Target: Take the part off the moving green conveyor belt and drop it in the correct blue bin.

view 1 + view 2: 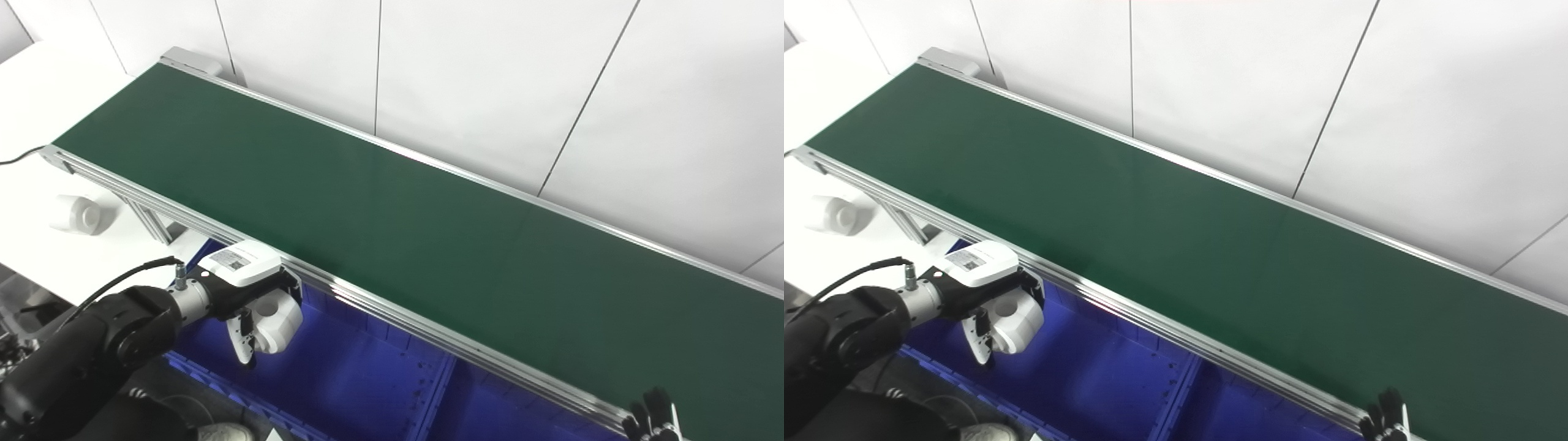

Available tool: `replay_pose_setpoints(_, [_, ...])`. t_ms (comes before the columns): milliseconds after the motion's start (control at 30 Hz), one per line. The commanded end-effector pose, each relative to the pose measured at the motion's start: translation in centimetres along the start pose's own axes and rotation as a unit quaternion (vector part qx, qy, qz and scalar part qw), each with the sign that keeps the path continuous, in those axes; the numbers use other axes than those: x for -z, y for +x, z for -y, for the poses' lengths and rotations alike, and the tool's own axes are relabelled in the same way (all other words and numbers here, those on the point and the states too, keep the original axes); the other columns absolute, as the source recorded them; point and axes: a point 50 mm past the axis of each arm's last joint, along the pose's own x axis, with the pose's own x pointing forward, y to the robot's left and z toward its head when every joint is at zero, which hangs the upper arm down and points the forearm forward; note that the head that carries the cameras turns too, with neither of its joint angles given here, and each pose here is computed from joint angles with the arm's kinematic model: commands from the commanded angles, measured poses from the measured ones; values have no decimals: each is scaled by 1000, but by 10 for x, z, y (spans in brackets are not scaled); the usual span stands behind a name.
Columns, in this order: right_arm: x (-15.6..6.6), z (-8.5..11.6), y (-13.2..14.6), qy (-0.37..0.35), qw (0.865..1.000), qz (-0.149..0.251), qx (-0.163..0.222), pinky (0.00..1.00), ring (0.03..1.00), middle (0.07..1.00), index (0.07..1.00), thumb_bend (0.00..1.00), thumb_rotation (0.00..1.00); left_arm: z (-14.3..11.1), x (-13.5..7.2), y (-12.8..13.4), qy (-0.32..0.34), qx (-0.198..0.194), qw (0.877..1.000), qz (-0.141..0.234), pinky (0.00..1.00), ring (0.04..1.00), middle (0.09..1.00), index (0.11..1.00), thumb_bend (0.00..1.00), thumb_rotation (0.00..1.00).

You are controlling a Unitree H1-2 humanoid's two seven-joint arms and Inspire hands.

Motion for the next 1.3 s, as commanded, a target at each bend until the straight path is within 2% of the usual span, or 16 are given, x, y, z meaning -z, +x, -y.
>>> replay_pose_setpoints(0, [-15, -2, 0, -2, 999, 47, -2, 968, 989, 1000, 1000, 910, 984, -12, 7, -4, 22, -10, 1000, -10, 360, 381, 422, 509, 521, 0])
replay_pose_setpoints(67, [-16, -2, 1, -3, 999, 47, -3, 966, 990, 1000, 1000, 908, 989, -11, 7, -2, 21, -6, 1000, -15, 363, 392, 429, 508, 522, 0])
replay_pose_setpoints(167, [-16, -1, 1, -3, 999, 48, -4, 965, 992, 1000, 1000, 909, 982, -11, 6, -1, 2, -3, 1000, -12, 437, 488, 540, 491, 523, 32])
replay_pose_setpoints(200, [-16, -1, 1, -4, 999, 47, -4, 962, 990, 1000, 1000, 909, 984, -11, 5, -2, -6, -1, 1000, -11, 473, 533, 608, 610, 738, 137])
replay_pose_setpoints(267, [-17, 1, 1, -5, 999, 46, -5, 958, 987, 1000, 1000, 904, 984, -14, 2, -4, -12, 10, 1000, -12, 600, 697, 760, 790, 950, 333])
replay_pose_setpoints(300, [-17, 1, 1, -6, 999, 46, -4, 957, 987, 1000, 1000, 904, 984, -15, 0, -5, -5, 22, 1000, -16, 611, 710, 771, 800, 960, 345])
replay_pose_setpoints(367, [-17, 2, 1, -6, 999, 47, -3, 954, 983, 1000, 1000, 902, 982, -18, -2, -5, 7, 45, 999, -21, 708, 824, 873, 895, 993, 505])
replay_pose_setpoints(433, [-17, 2, 2, -5, 999, 48, -2, 954, 981, 1000, 1000, 902, 976, -19, -4, -6, 11, 61, 998, -27, 759, 887, 938, 956, 1000, 591])
replay_pose_setpoints(567, [-16, 2, 2, 2, 999, 48, -2, 966, 987, 1000, 1000, 900, 966, -22, -7, -7, 8, 63, 998, -26, 760, 925, 988, 996, 1000, 624])
replay_pose_setpoints(767, [-16, -2, 2, -8, 999, 46, -3, 959, 992, 1000, 1000, 889, 978, -25, -7, -11, 0, 54, 999, -8, 774, 945, 1000, 1000, 1000, 640])
replay_pose_setpoints(900, [-17, -9, 1, -15, 999, 46, 1, 936, 986, 1000, 1000, 886, 986, -33, -5, -17, -61, 33, 997, 29, 785, 954, 1000, 997, 1000, 618])
replay_pose_setpoints(933, [-18, -12, 1, -15, 999, 46, 1, 930, 982, 1000, 1000, 879, 983, -35, -4, -19, -94, 25, 994, 48, 807, 959, 1000, 999, 1000, 604])
replay_pose_setpoints(1000, [-20, -20, 2, -10, 999, 49, -2, 929, 979, 1000, 1000, 858, 978, -45, -11, -25, -178, 1, 978, 108, 816, 967, 1000, 1000, 1000, 605])
replay_pose_setpoints(1067, [-22, -29, 3, -15, 999, 47, -6, 923, 974, 1000, 1000, 838, 976, -54, -20, -29, -248, -19, 955, 161, 833, 988, 1000, 1000, 1000, 596])
replay_pose_setpoints(1167, [-26, -46, 7, -23, 999, 48, -10, 911, 969, 1000, 1000, 824, 977, -64, -27, -34, -304, -34, 930, 205, 899, 999, 1000, 1000, 1000, 615])
replay_pose_setpoints(1267, [-30, -64, 11, -22, 999, 42, -8, 914, 975, 1000, 1000, 829, 976, -76, -41, -35, -353, -55, 902, 244, 983, 1000, 1000, 1000, 1000, 718])
